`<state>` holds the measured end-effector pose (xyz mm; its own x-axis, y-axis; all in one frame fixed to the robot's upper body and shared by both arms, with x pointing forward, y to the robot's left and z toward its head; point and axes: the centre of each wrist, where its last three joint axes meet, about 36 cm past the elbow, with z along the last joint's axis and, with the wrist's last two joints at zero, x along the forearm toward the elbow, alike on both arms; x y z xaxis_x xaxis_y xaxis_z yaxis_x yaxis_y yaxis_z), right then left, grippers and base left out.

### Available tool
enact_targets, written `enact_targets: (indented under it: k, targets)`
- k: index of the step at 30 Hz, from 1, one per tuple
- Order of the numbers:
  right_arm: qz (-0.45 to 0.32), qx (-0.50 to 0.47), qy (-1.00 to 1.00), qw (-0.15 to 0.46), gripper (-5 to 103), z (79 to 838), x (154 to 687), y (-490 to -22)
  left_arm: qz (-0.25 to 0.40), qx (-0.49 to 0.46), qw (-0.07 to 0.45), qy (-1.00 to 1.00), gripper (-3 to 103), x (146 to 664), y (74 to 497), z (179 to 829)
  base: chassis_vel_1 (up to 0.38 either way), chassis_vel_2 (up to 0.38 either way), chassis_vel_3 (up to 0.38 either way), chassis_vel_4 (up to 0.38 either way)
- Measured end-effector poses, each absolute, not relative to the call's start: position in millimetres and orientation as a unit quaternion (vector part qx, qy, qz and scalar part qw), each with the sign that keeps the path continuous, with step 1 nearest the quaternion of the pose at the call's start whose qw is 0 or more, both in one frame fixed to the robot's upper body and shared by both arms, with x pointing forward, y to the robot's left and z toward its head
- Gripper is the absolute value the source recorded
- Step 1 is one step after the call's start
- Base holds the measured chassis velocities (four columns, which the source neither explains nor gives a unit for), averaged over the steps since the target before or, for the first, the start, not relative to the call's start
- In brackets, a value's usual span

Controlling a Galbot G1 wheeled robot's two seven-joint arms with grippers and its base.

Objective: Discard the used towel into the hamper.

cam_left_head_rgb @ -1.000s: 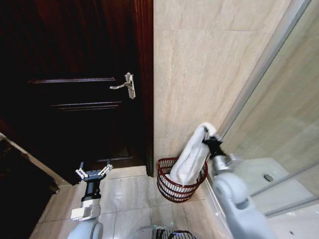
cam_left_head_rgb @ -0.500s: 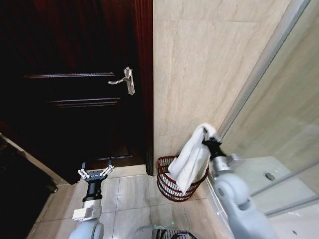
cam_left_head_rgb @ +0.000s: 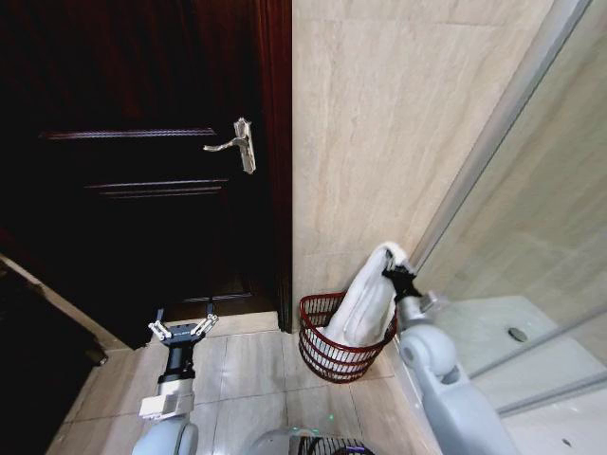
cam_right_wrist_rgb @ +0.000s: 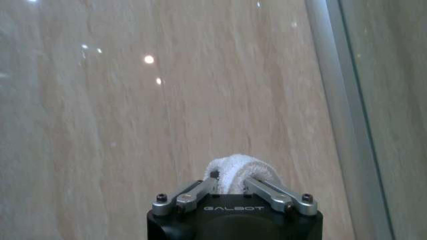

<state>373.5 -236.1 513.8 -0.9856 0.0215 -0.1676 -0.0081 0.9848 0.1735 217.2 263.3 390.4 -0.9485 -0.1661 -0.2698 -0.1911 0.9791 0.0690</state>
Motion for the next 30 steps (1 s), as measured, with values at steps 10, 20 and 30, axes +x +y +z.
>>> enact_targets:
  k: [10, 20, 30]
  targets:
    - [0.097, -0.012, 0.995, -0.013, 3, 436.1, 375.5, -224.8, 0.049, -0.091, 0.130, 0.986, 100, 215.4, 264.3, 388.8, 0.000, 0.000, 0.000, 0.000]
    - [0.113, -0.036, 0.990, -0.073, 3, 442.5, 360.6, -229.6, 0.046, -0.092, 0.133, 0.986, 100, 217.7, 264.3, 389.7, 0.000, 0.000, 0.000, 0.000]
    - [0.117, -0.078, 0.969, -0.202, 3, 478.9, 348.1, -244.1, 0.042, -0.098, 0.132, 0.986, 100, 217.1, 267.5, 389.5, 0.000, 0.000, 0.000, 0.000]
